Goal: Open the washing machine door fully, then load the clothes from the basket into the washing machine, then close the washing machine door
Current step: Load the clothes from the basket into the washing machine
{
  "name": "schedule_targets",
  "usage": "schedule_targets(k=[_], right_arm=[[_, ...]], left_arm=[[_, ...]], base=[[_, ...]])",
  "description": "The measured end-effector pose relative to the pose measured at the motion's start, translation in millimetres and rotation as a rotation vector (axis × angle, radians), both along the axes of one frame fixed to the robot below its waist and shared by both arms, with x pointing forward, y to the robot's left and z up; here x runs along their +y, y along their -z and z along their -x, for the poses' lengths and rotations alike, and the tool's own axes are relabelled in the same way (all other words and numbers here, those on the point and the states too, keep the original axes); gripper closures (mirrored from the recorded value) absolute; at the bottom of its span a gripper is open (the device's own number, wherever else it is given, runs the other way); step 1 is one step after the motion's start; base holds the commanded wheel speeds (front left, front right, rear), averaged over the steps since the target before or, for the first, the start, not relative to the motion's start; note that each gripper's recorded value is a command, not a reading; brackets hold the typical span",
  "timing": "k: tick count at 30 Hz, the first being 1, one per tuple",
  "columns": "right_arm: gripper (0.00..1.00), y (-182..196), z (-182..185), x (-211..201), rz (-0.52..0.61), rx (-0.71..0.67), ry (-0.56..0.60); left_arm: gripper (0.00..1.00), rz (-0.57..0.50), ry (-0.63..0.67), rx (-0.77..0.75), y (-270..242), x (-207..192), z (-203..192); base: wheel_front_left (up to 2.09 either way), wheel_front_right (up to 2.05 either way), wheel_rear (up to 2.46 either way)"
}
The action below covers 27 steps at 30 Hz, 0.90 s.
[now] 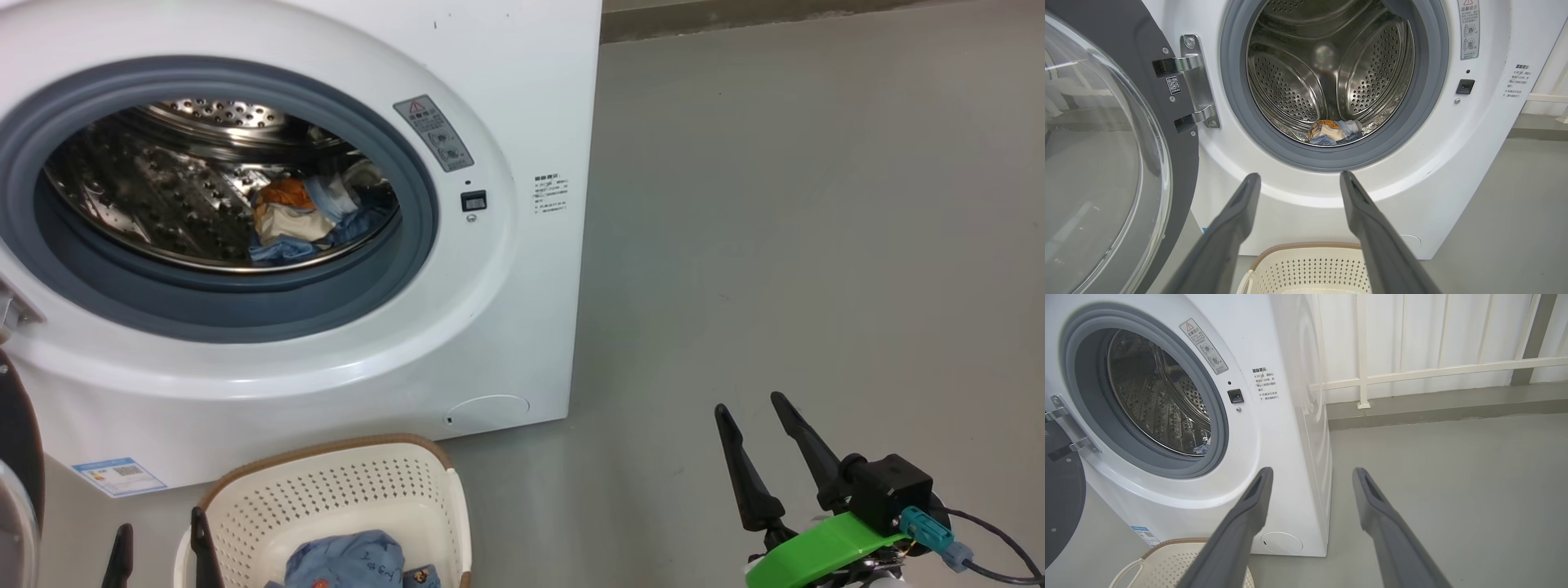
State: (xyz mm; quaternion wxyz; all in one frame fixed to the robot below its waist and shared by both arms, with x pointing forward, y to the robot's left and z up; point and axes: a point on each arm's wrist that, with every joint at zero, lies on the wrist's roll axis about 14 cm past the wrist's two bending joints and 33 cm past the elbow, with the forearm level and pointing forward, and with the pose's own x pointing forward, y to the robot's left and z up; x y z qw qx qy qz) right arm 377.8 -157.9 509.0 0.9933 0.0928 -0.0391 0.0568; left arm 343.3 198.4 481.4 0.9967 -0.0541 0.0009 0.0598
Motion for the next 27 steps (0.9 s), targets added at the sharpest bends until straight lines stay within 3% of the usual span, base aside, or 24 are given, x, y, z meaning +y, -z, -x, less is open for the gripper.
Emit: schedule_targets(k=[9,16,27], right_arm=[[0.0,4.4,-2.8,-0.5,0.0,0.012,0.001],[0.0,18.9,-8.2,-2.1,0.0,0.053,0.006],[0.0,39.7,-37.7,-5.1,0.004,0.098,0.012]], left_arm=[[0.0,0.012,0.008,0.018,5.6,-3.3,-1.5],[0.0,0.069,0.014,0.116,37.2,-9.8,-3.0],[0.0,0.149,0.083,0.263,94.3,-28.1,-39.8]], base=[[0.0,0.0,0.0],[0.0,0.0,0.0],[0.0,0.0,0.0]])
